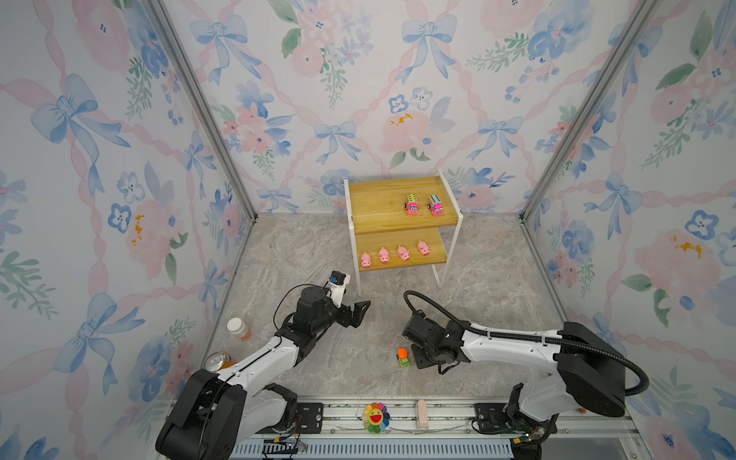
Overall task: Place and organize the plastic toys onto the shelf
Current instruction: 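Lower the right gripper onto an orange-and-green car, close, and lift, then carry the held car with the right gripper over the upper shelf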
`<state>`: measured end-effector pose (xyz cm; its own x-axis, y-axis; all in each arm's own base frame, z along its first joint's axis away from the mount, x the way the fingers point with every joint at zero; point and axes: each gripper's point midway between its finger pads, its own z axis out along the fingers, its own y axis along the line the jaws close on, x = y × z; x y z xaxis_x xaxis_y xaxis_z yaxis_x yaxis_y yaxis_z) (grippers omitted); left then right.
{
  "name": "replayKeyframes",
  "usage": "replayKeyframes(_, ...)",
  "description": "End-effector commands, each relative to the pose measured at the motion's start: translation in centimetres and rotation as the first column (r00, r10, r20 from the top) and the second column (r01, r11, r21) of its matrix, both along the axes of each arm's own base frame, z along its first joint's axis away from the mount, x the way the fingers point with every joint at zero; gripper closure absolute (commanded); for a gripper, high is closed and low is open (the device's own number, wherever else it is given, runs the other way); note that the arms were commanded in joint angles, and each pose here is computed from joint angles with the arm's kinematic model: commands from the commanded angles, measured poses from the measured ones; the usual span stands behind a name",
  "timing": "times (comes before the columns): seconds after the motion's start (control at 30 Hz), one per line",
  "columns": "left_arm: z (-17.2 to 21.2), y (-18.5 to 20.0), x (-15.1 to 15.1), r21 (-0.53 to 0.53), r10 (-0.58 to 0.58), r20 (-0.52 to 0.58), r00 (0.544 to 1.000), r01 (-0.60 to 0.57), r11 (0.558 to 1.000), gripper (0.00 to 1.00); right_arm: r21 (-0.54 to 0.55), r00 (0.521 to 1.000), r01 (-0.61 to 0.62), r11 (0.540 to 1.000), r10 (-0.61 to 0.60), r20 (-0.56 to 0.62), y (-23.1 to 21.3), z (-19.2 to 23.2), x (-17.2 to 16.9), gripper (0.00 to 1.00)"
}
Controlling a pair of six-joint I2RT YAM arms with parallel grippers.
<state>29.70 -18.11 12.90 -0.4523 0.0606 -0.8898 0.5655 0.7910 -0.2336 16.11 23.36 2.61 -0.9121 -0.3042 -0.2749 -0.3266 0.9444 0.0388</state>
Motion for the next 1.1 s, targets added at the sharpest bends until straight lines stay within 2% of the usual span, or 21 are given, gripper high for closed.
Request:
replayKeyframes(0.0,-0.3,0.4,-0.1,-0.008,0.018,-0.015,1.0,-0.018,1.0,0.02,-0.012,1.0,0.001,1.0,-0.002,-0.012,-0.2,-0.2,-0.2,0.64)
replayKeyframes(0.2,-0.4,0.3,0.1,-0.006,0.019,-0.018,1.0,-0.019,1.0,0.02,0.015,1.0,-0.007,1.0,0.007,0.003,0.1,1.4,0.2,0.78)
replayKeyframes(0.37,-0.3,0.3,0.1,-0.003,0.016,-0.015,1.0,-0.016,1.0,0.02,0.056,0.999,-0.051,0.997,0.05,0.01,1.3,5.0,0.5,0.85)
replayKeyframes(0.6,-0.2,0.2,0.3,-0.003,0.01,-0.012,1.0,-0.01,1.0,0.02,0.099,0.983,-0.166,0.981,0.158,0.09,3.1,16.3,2.4,0.82)
replayKeyframes(0.83,-0.3,-0.2,0.6,0.002,-0.007,-0.018,1.0,0.007,1.0,0.02,0.174,0.938,-0.246,0.954,0.189,0.289,4.8,28.6,6.0,0.81)
replayKeyframes(1.07,0.0,-0.5,0.7,-0.005,-0.023,-0.016,1.0,0.023,1.0,0.02,0.202,0.882,-0.236,0.95,0.122,0.455,6.1,35.3,11.2,0.79)
